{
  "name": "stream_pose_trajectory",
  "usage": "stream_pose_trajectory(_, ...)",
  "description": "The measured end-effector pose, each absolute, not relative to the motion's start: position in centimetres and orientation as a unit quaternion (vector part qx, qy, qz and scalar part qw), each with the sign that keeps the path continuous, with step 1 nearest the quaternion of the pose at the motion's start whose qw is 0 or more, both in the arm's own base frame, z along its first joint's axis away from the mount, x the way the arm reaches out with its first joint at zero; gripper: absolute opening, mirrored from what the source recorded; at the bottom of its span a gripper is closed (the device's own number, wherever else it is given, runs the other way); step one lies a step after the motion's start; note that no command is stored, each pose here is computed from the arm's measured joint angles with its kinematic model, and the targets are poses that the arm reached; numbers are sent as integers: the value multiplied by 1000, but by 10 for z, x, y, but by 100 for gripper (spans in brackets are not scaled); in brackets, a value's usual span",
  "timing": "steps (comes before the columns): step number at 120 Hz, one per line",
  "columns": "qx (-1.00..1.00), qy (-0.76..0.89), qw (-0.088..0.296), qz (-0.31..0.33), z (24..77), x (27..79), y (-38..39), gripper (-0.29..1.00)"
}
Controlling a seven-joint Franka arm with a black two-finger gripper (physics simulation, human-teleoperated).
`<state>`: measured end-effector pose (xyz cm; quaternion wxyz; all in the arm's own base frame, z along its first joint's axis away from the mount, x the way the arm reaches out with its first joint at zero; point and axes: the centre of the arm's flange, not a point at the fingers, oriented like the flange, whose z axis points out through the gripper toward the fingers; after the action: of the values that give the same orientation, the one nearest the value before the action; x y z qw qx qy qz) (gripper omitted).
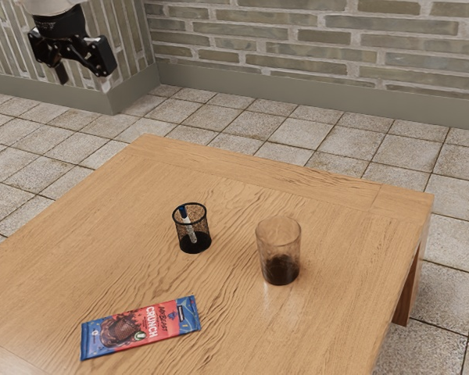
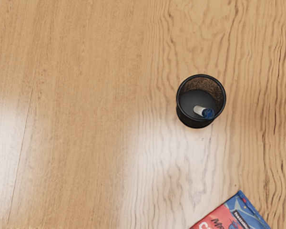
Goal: Take the marker out of the pen holder and place it to the left of the pen holder.
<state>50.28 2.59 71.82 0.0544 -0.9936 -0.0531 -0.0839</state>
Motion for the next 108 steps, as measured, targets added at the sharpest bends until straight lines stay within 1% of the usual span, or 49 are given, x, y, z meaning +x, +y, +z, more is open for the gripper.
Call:
stream_pose_trajectory(13, -993, -60, 54, -86, 718, 503, 25, 70)
stream_pose_trajectory(18, -994, -59, 51, -79, 709, 510, 21, 70)
stream_pose_trajectory(24, -995, -57, 52, -57, 681, 529, 15, 70)
stream_pose_trajectory(30, -997, -51, 52, -37, 642, 542, 7, 70)
stream_pose_trajectory(50, -998, -34, 47, -4, 542, 579, -23, 70)
stream_pose_trajectory(67, -999, -37, 35, 6, 463, 586, -32, 70)
stream_pose_trajectory(88, -998, -54, 22, -15, 416, 605, -35, 70)
stream_pose_trajectory(108, -998, -54, 19, -40, 394, 619, -44, 70)
